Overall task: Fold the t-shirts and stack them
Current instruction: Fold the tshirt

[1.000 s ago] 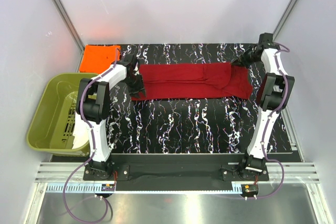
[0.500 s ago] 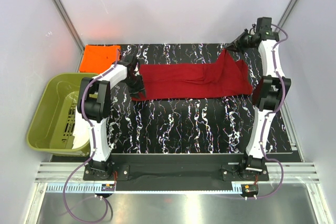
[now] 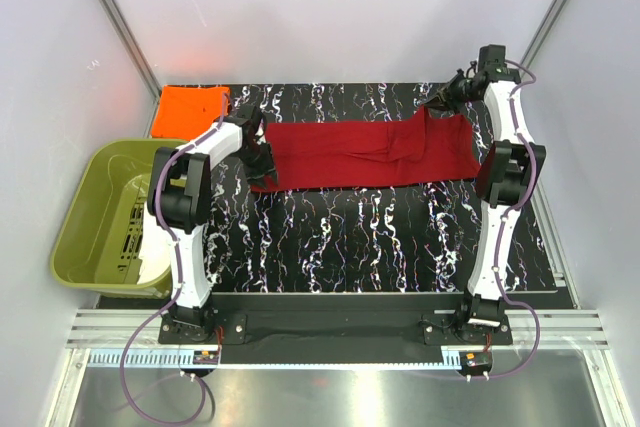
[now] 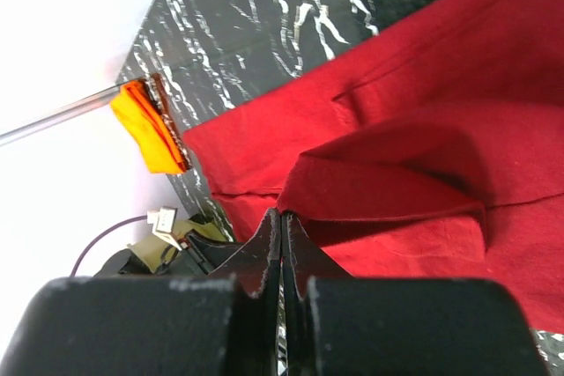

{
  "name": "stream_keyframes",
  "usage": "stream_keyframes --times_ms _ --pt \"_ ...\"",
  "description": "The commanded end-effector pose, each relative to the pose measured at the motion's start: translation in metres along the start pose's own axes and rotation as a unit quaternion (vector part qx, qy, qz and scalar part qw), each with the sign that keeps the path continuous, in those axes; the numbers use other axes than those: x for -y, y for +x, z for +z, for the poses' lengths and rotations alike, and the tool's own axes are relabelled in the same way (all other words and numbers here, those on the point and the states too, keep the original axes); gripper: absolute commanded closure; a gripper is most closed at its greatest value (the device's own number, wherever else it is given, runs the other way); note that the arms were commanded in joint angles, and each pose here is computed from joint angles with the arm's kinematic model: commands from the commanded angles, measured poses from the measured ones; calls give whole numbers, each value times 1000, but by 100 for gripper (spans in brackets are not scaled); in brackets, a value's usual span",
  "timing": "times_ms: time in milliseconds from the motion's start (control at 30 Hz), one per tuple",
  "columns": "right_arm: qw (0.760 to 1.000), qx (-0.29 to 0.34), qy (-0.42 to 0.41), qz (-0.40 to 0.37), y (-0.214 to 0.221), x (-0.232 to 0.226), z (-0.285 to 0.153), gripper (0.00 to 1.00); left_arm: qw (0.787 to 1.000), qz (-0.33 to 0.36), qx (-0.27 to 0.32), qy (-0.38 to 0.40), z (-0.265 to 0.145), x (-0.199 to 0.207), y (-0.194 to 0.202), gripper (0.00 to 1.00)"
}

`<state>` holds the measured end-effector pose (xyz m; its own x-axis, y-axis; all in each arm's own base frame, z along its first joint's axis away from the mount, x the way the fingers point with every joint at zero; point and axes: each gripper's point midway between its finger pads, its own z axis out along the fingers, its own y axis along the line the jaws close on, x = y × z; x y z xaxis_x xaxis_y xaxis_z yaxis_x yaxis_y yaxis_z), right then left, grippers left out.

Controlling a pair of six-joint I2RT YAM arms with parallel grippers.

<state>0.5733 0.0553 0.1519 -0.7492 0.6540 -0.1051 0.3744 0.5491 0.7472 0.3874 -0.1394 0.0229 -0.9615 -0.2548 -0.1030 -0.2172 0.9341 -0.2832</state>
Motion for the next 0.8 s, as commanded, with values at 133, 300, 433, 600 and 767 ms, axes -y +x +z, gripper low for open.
stream_keyframes --times_ms 133,300,433,600,767 --pt "999 29 11 -9 -7 -1 -21 100 1000 14 16 16 -8 11 -13 58" --pt "998 58 26 7 -15 7 -48 100 998 19 52 43 -34 25 -25 57" --pt "996 71 43 28 -14 23 -61 100 996 19 75 53 -48 33 -38 55" --pt "994 104 18 27 -18 7 -85 100 995 3 72 71 -42 37 -47 55" --pt "990 138 11 41 -30 1 -98 100 995 -13 65 71 -29 30 -51 55"
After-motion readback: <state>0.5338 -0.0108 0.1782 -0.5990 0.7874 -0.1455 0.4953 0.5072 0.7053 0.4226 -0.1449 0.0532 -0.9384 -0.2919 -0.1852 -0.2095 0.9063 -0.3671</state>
